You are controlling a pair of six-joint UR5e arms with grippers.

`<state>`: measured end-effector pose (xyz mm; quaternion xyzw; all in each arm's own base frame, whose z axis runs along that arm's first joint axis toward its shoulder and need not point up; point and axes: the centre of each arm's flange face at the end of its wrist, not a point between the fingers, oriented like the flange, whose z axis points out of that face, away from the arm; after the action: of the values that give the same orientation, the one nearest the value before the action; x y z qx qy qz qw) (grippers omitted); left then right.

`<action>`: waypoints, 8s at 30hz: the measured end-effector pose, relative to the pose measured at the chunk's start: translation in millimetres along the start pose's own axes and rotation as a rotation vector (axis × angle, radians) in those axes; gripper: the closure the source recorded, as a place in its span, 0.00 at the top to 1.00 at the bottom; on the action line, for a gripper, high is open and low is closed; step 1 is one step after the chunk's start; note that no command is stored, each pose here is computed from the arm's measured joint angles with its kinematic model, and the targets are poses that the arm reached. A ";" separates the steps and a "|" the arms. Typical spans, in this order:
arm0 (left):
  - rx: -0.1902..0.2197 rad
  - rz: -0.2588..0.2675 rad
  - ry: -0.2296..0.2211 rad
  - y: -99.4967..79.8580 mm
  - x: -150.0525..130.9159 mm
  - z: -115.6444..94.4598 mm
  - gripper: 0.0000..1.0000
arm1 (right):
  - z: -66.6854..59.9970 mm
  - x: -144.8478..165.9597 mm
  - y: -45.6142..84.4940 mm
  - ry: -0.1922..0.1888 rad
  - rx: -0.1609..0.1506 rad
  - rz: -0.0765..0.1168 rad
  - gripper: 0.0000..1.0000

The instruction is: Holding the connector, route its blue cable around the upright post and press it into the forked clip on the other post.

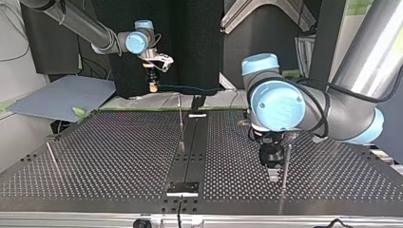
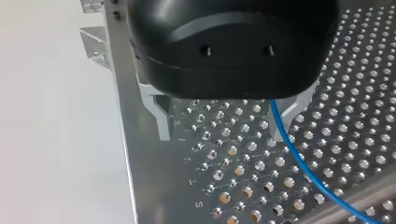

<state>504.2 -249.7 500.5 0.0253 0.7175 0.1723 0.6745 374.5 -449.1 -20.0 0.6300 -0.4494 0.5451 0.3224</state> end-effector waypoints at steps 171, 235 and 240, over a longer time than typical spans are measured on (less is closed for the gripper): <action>0.044 0.559 0.466 -212.4 400.2 6.1 1.00 | -2.9 -2.6 -0.7 -0.012 0.005 -0.007 0.00; 0.415 0.026 0.412 -275.4 488.7 -21.0 1.00 | 1.7 -1.2 13.8 -0.028 0.041 -0.011 0.00; 0.446 -0.028 0.402 -279.7 492.0 -26.0 1.00 | 2.8 -0.9 15.2 -0.031 0.070 -0.005 0.00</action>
<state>489.9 -385.7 -49.3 0.1286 0.8570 0.0027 0.4990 361.7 -457.2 -22.6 0.6504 -0.4334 0.5500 0.2945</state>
